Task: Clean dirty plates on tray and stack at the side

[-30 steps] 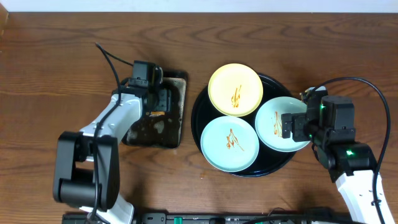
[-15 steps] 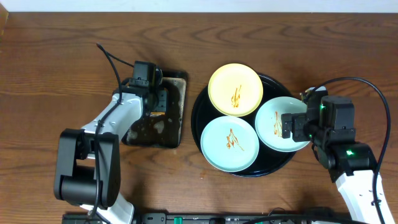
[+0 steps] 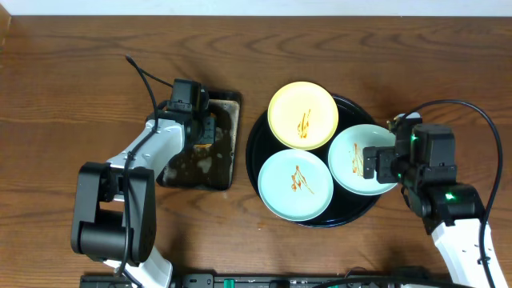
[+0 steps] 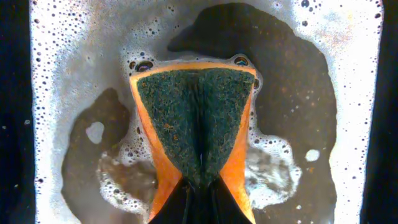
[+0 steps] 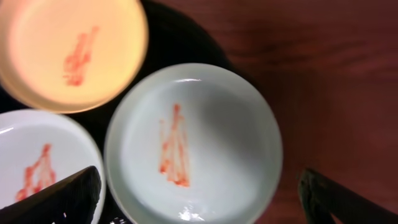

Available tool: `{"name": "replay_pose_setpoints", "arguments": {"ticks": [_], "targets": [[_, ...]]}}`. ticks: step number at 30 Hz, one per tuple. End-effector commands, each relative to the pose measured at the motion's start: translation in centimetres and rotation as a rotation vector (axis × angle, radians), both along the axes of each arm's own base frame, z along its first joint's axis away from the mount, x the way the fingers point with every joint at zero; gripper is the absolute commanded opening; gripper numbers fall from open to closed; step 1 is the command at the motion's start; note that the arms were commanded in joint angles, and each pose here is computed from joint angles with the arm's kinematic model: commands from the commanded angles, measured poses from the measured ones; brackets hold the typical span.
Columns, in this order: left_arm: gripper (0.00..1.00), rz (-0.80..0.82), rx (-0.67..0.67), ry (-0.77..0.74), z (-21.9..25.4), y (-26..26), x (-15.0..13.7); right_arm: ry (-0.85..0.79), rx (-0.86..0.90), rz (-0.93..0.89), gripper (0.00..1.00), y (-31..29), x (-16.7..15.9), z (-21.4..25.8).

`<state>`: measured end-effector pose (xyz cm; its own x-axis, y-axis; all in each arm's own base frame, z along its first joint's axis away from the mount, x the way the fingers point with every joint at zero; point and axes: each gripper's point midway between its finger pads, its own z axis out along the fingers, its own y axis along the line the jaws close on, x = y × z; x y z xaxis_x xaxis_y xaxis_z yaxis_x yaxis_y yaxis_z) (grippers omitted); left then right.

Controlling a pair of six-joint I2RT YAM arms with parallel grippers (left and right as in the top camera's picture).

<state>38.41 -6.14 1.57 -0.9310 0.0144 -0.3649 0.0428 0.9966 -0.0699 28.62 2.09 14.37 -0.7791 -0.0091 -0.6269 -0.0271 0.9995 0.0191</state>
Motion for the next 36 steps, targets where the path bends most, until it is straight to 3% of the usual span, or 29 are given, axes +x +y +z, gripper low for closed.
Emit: {"name": "replay_pose_setpoints", "arguments": {"ticks": [1,13,18,23,30,36], "targets": [[0.08,0.004,0.001,-0.016,0.9,0.0,0.4,-0.034,-0.035,-0.147,0.99,-1.9,0.5,1.0],[0.08,0.009,-0.026,-0.170,8.3,0.0,0.2,0.090,0.136,-0.185,0.98,-4.7,0.8,-2.3],[0.08,0.031,-0.032,-0.136,8.0,0.1,-0.6,0.182,0.152,-0.261,0.72,-6.8,1.0,-5.4],[0.08,0.031,-0.030,-0.129,7.9,0.1,-0.7,0.242,0.169,-0.271,0.63,-7.1,1.3,-7.7],[0.08,0.031,-0.030,-0.125,7.9,0.2,-0.8,0.330,0.178,-0.276,0.37,-7.0,1.2,-10.7],[0.08,0.031,-0.029,-0.118,7.8,0.2,-1.0,0.349,0.181,-0.277,0.32,-7.1,1.3,-11.6]]}}
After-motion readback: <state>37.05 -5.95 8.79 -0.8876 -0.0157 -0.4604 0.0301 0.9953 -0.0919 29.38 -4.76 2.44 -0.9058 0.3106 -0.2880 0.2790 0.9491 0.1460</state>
